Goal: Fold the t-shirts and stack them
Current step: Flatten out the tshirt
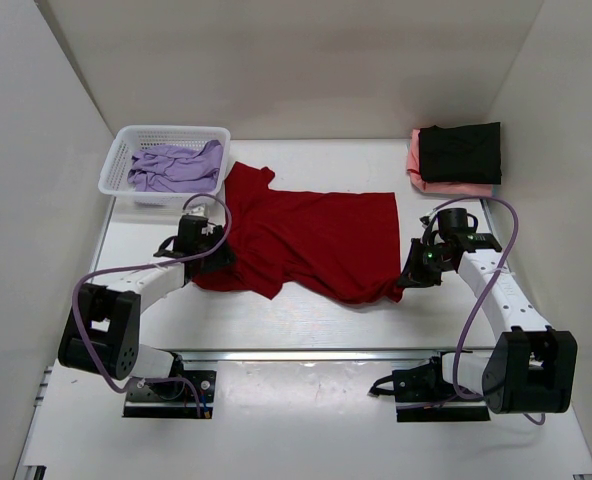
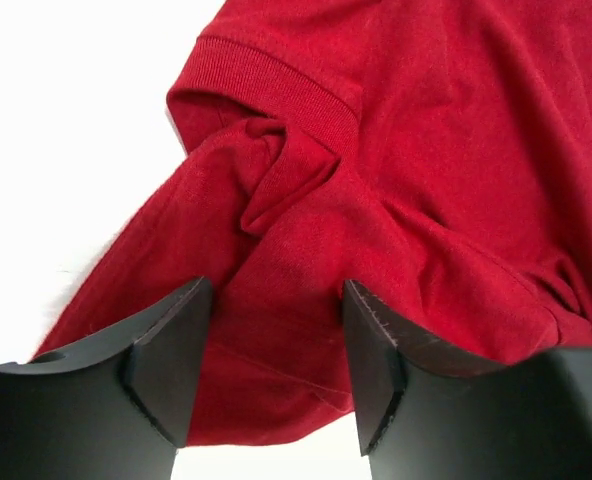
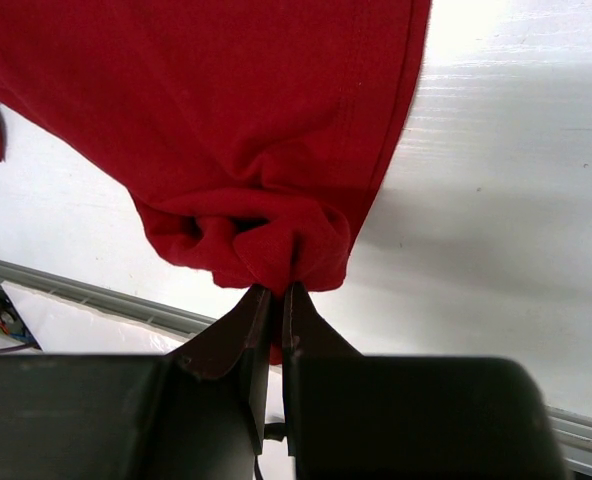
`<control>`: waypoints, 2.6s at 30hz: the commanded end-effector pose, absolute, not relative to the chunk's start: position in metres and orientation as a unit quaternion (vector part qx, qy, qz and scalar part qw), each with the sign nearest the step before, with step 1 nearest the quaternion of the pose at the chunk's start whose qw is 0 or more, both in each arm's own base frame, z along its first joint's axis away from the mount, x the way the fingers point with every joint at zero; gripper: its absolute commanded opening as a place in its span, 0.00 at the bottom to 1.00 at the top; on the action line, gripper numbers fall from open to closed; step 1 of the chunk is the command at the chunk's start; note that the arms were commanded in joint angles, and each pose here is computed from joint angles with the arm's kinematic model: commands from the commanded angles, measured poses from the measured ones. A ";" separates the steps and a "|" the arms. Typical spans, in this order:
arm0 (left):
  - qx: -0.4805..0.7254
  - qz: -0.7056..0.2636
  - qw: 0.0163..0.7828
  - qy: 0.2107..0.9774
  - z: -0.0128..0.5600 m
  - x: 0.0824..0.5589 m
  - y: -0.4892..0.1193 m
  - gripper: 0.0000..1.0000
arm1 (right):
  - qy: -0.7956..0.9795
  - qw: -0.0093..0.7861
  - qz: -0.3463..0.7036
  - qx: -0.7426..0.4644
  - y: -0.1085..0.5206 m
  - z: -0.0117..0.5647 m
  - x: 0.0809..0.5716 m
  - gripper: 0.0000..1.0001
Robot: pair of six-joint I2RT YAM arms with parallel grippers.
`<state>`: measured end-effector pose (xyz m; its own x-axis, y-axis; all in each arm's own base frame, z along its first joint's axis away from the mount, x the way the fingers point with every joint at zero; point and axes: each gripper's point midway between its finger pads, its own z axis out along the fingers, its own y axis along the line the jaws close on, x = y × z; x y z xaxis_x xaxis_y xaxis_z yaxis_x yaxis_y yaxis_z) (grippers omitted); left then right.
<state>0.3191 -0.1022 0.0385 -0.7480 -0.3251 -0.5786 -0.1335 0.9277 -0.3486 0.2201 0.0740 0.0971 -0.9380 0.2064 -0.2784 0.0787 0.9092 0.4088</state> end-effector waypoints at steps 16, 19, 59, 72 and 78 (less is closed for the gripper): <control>-0.163 -0.275 0.435 0.842 0.187 0.350 -0.120 0.39 | 0.957 0.184 0.211 0.071 0.075 0.107 0.229 0.00; -0.171 -0.291 0.431 0.837 0.190 0.341 -0.119 0.00 | 0.957 0.187 0.212 0.070 0.076 0.108 0.231 0.00; -0.149 -0.121 0.384 0.903 0.088 0.354 -0.079 0.17 | 0.955 0.179 0.221 0.086 0.073 0.101 0.225 0.00; -0.157 -0.230 0.543 0.792 0.281 0.409 -0.101 0.00 | 0.951 0.254 0.157 0.079 0.048 0.147 0.257 0.00; -0.140 -0.283 0.667 0.675 0.447 0.416 -0.100 0.00 | 0.888 0.435 0.131 0.071 0.030 0.279 0.310 0.00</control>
